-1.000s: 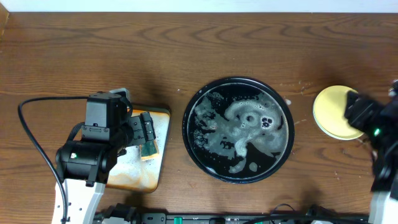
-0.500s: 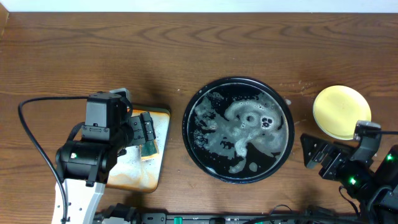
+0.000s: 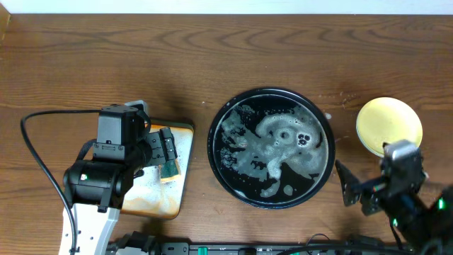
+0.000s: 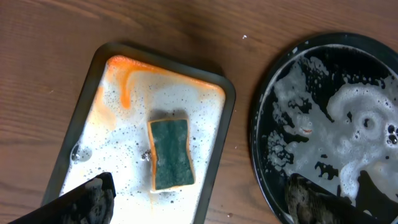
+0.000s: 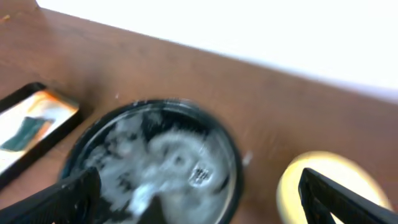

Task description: Clean dirty plates on tray and stack at the side

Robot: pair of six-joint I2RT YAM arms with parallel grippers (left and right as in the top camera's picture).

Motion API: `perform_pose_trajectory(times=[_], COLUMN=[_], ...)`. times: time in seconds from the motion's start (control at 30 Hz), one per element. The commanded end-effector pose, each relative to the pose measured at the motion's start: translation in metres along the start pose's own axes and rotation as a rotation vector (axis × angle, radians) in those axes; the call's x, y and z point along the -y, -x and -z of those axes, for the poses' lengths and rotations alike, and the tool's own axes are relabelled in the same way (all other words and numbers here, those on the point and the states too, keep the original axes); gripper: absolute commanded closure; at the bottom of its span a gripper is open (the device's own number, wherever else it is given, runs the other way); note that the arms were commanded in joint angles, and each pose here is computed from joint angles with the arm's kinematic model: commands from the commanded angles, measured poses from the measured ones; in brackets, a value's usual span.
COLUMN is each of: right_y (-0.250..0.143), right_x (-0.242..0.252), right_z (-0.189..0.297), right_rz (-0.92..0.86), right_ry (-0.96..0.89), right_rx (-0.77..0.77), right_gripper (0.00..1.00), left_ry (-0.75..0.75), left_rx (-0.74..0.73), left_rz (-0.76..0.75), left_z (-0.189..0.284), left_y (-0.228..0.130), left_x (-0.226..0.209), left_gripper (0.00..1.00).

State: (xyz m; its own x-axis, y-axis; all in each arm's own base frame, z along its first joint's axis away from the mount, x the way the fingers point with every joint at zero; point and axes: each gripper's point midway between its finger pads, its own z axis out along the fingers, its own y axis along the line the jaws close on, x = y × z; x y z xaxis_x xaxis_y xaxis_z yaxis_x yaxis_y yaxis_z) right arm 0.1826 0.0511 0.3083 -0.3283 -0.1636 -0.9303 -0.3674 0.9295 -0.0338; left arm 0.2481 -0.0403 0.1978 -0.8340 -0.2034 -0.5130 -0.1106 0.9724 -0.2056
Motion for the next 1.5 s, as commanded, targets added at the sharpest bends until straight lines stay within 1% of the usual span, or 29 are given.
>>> perform_pose_trajectory(times=[0.0,0.17,0.27,0.4,0.57,0.87,1.2,1.3,1.47], right_y=[-0.01,-0.027,-0.043,-0.066,-0.085,-0.1,-0.118,-0.114,-0.114], right_x=[-0.007,-0.011,-0.003,-0.001,-0.003,0.002,0.005,0.007,0.006], right_z=[0.005,0.008,-0.004,-0.026,-0.039,-0.061,-0.097,-0.099,-0.1], right_rz=[0.129,0.153,0.167,0.187,0.212,0.217,0.27,0.289,0.293], right_ry=[-0.006,-0.024,-0.064,-0.057,-0.051,-0.047,-0.034,-0.048,-0.045], right_rx=[0.032,0.069,0.082,0.112,0.16,0.169,0.278,0.328,0.336], right_gripper=[0.01,0.01,0.01,0.01,0.01,0.01,0.01,0.01,0.01], left_ry=[0.016,0.016,0.016,0.016,0.016,0.016,0.017,0.016,0.016], left_rx=[0.023,0.023,0.023,0.023,0.023,0.023,0.023,0.023,0.023], left_rz=[-0.003,-0.003,-0.003,-0.003,-0.003,-0.003,-0.003,-0.003,-0.003], left_z=[0.005,0.005,0.005,0.005,0.005,0.005,0.005,0.005,0.005], left_y=[0.006,0.006,0.006,0.006,0.006,0.006,0.006,0.006,0.006], left_x=[-0.003,-0.003,-0.003,-0.003,-0.003,-0.003,-0.003,-0.003,-0.003], left_gripper=[0.12,0.12,0.12,0.12,0.12,0.12,0.12,0.12,0.12])
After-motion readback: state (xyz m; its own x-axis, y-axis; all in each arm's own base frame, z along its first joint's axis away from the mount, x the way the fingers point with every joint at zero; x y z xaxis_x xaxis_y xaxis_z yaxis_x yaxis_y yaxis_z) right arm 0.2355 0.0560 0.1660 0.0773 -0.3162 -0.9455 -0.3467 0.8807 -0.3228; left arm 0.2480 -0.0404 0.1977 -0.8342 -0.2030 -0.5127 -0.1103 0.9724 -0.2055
